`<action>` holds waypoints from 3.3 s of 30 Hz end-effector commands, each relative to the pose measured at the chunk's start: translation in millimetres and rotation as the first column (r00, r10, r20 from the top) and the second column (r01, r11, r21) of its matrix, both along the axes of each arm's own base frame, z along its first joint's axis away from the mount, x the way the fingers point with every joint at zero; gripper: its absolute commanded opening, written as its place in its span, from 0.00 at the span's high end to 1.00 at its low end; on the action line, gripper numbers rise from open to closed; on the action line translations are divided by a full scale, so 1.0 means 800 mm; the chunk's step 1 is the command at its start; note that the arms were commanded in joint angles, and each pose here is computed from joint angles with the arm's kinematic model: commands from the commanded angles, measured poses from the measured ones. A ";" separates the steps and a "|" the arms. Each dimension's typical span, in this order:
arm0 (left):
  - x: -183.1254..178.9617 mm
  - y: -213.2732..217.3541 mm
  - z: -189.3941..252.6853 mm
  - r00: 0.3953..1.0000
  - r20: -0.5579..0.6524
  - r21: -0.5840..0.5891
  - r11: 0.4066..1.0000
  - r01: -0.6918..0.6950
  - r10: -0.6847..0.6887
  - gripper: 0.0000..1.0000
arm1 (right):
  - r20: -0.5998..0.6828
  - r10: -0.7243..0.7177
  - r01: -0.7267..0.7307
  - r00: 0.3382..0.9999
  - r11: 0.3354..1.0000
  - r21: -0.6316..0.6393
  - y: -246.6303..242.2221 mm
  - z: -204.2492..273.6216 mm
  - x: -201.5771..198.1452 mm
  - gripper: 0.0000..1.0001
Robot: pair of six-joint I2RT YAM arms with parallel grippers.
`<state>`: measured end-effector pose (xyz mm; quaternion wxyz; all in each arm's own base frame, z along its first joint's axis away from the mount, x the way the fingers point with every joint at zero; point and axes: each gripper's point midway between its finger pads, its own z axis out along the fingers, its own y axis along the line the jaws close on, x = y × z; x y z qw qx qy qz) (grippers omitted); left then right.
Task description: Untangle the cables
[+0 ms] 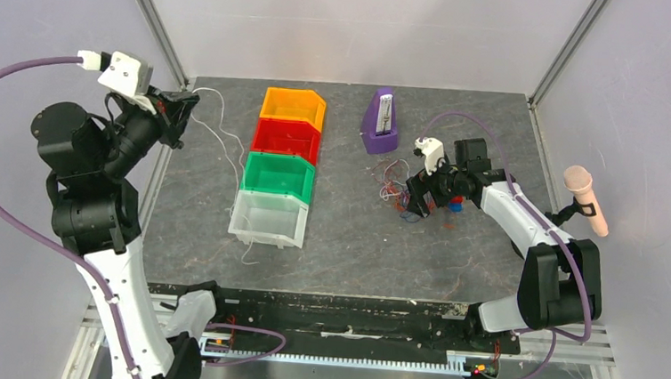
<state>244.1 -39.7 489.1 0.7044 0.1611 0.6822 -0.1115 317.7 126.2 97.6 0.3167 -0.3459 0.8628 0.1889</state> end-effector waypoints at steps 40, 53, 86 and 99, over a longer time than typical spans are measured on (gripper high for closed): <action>-0.169 -0.128 0.137 0.819 0.285 0.031 0.859 0.511 -0.498 0.98 | 0.015 0.004 -0.004 1.000 1.000 0.010 0.004 0.006 0.006 0.02; -0.132 -0.119 0.108 0.860 0.149 -0.226 0.830 0.510 -0.488 0.98 | 0.007 -0.004 0.003 1.000 1.000 0.016 0.004 0.006 0.008 0.02; -0.141 -0.113 0.153 0.867 0.285 -0.167 0.870 0.464 -0.408 0.98 | 0.007 -0.014 0.014 1.000 1.000 0.026 0.007 0.013 0.016 0.02; -0.053 -0.052 0.119 0.952 0.259 -0.137 0.969 0.207 -0.167 0.98 | -0.007 -0.011 0.012 1.000 1.000 0.025 0.008 0.007 0.016 0.02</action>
